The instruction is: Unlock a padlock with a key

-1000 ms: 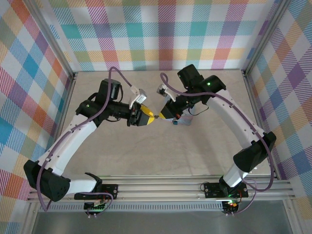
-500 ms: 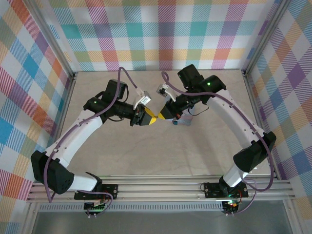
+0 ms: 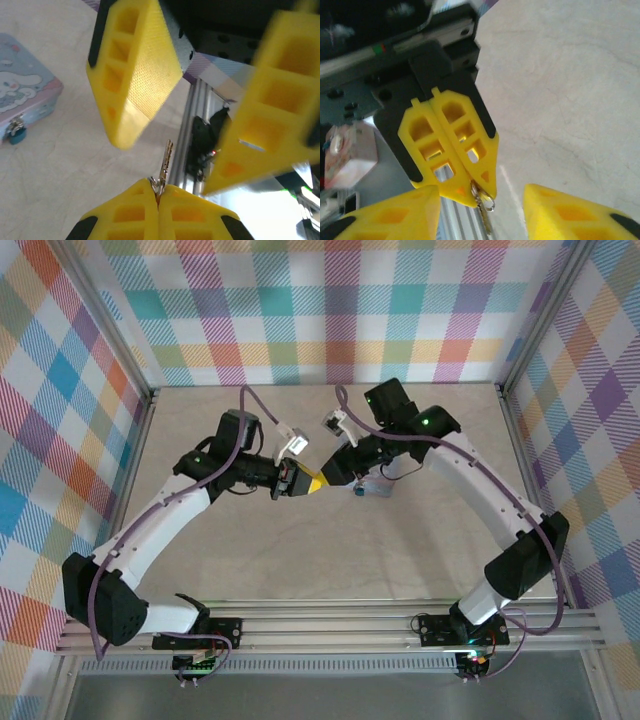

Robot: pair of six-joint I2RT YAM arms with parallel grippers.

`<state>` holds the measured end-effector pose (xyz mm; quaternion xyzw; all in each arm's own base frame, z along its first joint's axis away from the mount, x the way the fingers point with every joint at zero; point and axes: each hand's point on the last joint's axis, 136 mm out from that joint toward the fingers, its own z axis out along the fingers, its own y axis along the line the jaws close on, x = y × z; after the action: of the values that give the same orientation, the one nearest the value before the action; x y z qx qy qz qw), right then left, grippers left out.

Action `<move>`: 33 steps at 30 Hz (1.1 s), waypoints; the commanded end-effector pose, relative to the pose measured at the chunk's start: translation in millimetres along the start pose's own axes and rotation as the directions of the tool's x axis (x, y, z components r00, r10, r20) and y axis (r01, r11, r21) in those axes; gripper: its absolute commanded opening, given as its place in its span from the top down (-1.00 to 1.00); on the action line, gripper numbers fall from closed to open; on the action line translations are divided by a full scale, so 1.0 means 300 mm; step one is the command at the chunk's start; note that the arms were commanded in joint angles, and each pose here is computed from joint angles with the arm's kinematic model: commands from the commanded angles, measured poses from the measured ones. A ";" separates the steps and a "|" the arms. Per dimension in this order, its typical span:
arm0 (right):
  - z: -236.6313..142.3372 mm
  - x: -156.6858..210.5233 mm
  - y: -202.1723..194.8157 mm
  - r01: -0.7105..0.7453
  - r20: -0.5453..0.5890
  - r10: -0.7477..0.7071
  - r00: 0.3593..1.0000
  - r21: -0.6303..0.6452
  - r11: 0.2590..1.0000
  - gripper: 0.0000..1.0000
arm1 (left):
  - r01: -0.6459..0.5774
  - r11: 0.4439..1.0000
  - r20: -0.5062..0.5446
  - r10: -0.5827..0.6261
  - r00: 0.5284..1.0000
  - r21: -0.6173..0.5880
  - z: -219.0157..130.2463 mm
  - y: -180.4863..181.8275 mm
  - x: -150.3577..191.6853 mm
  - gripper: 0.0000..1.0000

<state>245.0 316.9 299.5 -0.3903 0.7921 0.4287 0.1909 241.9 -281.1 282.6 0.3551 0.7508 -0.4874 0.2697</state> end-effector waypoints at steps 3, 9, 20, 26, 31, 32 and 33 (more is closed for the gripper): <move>-0.073 -0.159 -0.061 -0.218 0.312 0.208 0.927 -0.002 0.976 -0.14 | 0.221 0.975 0.265 -0.218 0.939 0.017 0.014 0.072 -0.124 1.00; -0.061 -0.167 -0.118 -0.416 0.378 0.425 0.823 -0.109 0.903 -0.13 | 0.313 0.949 0.381 -0.298 0.875 0.025 -0.012 0.104 -0.170 1.00; -0.001 -0.111 -0.152 -0.522 0.337 0.556 0.760 -0.192 0.831 0.29 | 0.340 0.939 0.384 -0.335 0.860 0.057 -0.021 0.085 -0.174 1.00; 0.000 -0.104 -0.116 -0.460 0.323 0.512 0.796 -0.227 0.858 1.00 | 0.347 0.937 0.356 -0.336 0.872 0.034 -0.015 0.092 -0.145 1.00; -0.024 -0.091 -0.091 -0.347 0.338 0.381 0.861 -0.159 0.924 1.00 | 0.330 0.944 0.288 -0.309 0.906 -0.025 -0.011 0.093 -0.112 1.00; -0.030 -0.090 -0.088 -0.327 0.340 0.357 0.870 -0.143 0.934 1.00 | 0.323 0.946 0.282 -0.301 0.911 -0.034 -0.016 0.089 -0.110 0.86; -0.035 -0.089 -0.083 -0.303 0.341 0.329 0.881 -0.129 0.944 1.00 | 0.317 0.947 0.281 -0.293 0.914 -0.043 -0.022 0.085 -0.112 0.72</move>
<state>294.7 315.6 290.1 -0.1152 0.7969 0.5552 0.2081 289.8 -281.8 283.4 0.1232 0.7727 -0.5501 0.2918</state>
